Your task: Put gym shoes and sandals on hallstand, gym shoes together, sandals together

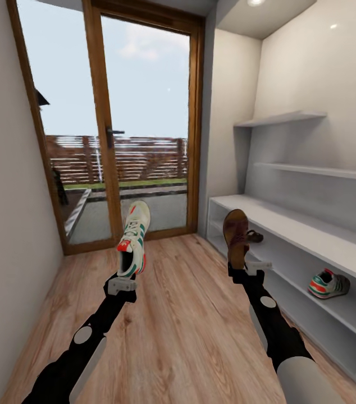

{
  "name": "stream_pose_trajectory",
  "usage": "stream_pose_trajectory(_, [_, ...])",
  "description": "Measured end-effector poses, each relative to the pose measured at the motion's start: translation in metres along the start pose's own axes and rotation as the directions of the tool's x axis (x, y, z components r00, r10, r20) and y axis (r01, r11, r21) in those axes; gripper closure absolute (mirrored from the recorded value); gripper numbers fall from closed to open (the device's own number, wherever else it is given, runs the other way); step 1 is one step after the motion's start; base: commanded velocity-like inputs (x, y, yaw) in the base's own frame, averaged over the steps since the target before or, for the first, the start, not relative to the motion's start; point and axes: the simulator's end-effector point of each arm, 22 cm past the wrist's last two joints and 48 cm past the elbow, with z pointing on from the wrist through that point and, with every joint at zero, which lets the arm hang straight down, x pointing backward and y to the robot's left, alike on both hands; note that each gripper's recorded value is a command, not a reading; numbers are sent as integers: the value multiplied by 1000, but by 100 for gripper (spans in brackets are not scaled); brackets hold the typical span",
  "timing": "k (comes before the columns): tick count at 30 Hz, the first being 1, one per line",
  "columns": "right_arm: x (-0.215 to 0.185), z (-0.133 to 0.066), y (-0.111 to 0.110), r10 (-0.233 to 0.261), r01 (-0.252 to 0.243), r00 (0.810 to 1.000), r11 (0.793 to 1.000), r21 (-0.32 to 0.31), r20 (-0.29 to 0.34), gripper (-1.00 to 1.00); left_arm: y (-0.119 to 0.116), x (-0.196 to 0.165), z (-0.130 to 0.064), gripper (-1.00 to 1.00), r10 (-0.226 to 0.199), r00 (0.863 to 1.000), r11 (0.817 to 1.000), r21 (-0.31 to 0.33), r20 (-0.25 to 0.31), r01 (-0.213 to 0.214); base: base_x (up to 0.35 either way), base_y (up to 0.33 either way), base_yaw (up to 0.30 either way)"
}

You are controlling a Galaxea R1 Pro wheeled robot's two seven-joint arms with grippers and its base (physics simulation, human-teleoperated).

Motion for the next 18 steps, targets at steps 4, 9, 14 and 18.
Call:
stream_pose_trajectory(4, [0,0,0,0,0,1000,1000,0,0,100,0,0,0,100,0,1000,1000,0,0,0,287,194,-299])
stream_pose_trajectory(9, [0,0,0,0,0,1000,1000,0,0,100,0,0,0,100,0,1000,1000,0,0,0,250,171,-300])
stream_pose_trajectory(14, [0,0,0,0,0,1000,1000,0,-1,100,0,0,0,100,0,1000,1000,0,-1,0,75,30,-300])
stream_pose_trajectory(18, [0,0,0,0,0,1000,1000,0,-1,100,0,0,0,100,0,1000,1000,0,0,0,11,4,-300])
